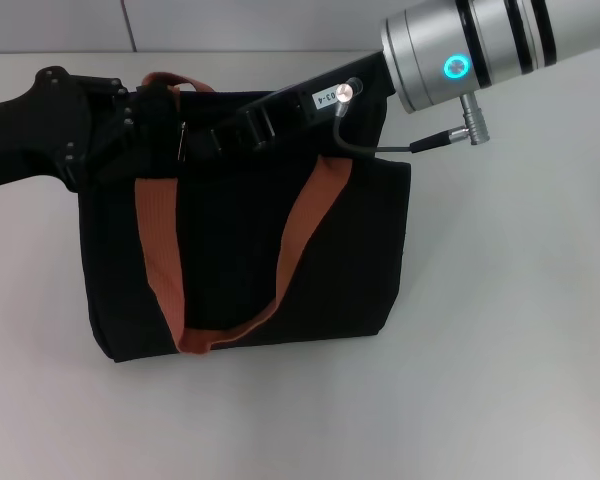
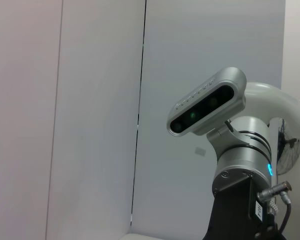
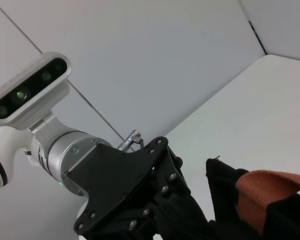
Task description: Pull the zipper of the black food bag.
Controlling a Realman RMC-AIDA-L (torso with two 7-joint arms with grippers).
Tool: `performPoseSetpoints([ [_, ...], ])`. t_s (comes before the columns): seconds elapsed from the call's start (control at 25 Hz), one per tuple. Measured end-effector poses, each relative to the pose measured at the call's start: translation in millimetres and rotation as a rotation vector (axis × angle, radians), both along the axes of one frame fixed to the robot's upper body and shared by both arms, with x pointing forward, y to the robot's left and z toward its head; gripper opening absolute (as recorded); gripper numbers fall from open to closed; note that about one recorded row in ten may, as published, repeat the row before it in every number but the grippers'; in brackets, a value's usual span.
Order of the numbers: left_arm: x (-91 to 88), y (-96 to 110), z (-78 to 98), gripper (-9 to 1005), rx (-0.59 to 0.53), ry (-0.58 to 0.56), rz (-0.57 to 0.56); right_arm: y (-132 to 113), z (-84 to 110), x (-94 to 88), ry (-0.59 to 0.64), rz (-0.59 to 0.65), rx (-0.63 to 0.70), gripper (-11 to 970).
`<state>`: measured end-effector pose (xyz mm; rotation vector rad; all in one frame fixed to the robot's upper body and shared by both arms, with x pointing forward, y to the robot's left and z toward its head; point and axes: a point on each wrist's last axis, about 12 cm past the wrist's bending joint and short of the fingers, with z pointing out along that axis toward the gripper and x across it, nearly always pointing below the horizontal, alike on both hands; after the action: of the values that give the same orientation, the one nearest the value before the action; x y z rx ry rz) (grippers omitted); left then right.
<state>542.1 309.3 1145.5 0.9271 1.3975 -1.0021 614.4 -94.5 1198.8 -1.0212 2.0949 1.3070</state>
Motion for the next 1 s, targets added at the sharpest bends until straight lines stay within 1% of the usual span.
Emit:
performPoseSetpoints([
  [0.2,0.2,-0.8,0.0,61,-0.001,-0.001,-0.001,1.6,0.4,0.1,0.009,-0.008,0.017,0],
  [0.44,0.4,-0.2,0.0,63,-0.002,-0.003,0.005,-3.2,-0.2,-0.3,0.031,-0.03,0.063,85],
  [0.56,0.7,0.0,0.0,63,-0.001,-0.003,0.007,-5.9,-1.9,-0.8,0.038,-0.034,0.063,255],
  [0.76,1.3,-0.4,0.4,65,-0.001,-0.001,0.006,-7.6,-3.3,-0.4,0.041,-0.044,0.062,285],
  [1.0,2.0,-1.2,0.8,66,-0.001,0.0,0.004,-2.6,-4.9,0.5,0.046,-0.036,0.044,253],
])
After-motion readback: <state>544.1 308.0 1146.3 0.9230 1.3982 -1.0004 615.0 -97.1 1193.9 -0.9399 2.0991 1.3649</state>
